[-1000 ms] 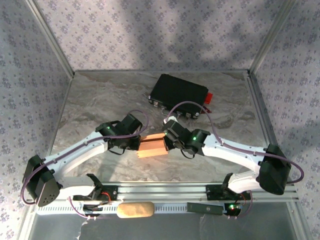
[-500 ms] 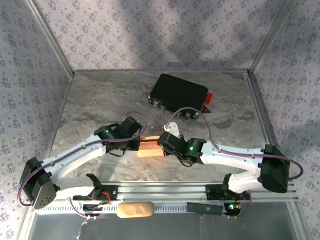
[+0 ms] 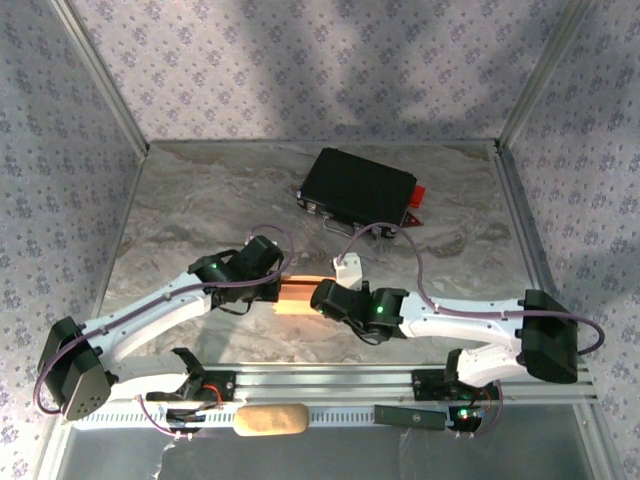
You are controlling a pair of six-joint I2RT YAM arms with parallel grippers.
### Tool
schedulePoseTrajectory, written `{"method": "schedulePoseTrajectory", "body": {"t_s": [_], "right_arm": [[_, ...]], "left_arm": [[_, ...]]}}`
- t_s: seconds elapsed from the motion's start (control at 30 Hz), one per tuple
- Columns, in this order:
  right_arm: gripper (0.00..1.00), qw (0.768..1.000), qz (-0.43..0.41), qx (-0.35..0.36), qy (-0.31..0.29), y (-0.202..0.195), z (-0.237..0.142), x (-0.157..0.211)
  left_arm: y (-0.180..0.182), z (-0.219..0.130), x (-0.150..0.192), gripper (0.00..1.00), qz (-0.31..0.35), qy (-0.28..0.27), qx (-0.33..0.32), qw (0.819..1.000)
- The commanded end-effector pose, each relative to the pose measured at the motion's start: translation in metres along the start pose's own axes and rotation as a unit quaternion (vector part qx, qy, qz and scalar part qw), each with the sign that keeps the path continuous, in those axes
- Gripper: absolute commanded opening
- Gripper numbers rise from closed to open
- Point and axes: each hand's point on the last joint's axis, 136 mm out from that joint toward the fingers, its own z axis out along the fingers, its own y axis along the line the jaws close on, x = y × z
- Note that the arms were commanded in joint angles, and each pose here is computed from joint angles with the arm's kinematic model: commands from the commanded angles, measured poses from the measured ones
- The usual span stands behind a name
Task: Fold the paper box
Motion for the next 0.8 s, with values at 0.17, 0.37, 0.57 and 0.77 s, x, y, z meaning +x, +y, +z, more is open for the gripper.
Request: {"method": "schedulePoseTrajectory", "body": {"t_s": [0.17,0.37,0.57,0.77], "right_arm": [[0.0,0.998,0.008,0.055,0.009,-0.012,0.002,0.013],[0.0,0.998,0.007,0.057,0.012,-0.012,0.007,0.022],[0.0,0.998,0.003,0.066,0.007,-0.015,0.012,0.028],[0.0,0.997,-0.006,0.071,0.0,-0.014,0.009,0.024]], "left_arm": [[-0.003,-0.002,0.003,0.12,-0.005,-0.004,0.011,1.0],[-0.002,0.0,0.007,0.12,-0.007,0.001,0.01,1.0],[-0.003,0.001,0.009,0.12,-0.013,-0.009,0.019,1.0],[-0.004,-0.007,0.006,0.15,-0.017,-0.02,0.026,0.999]]}}
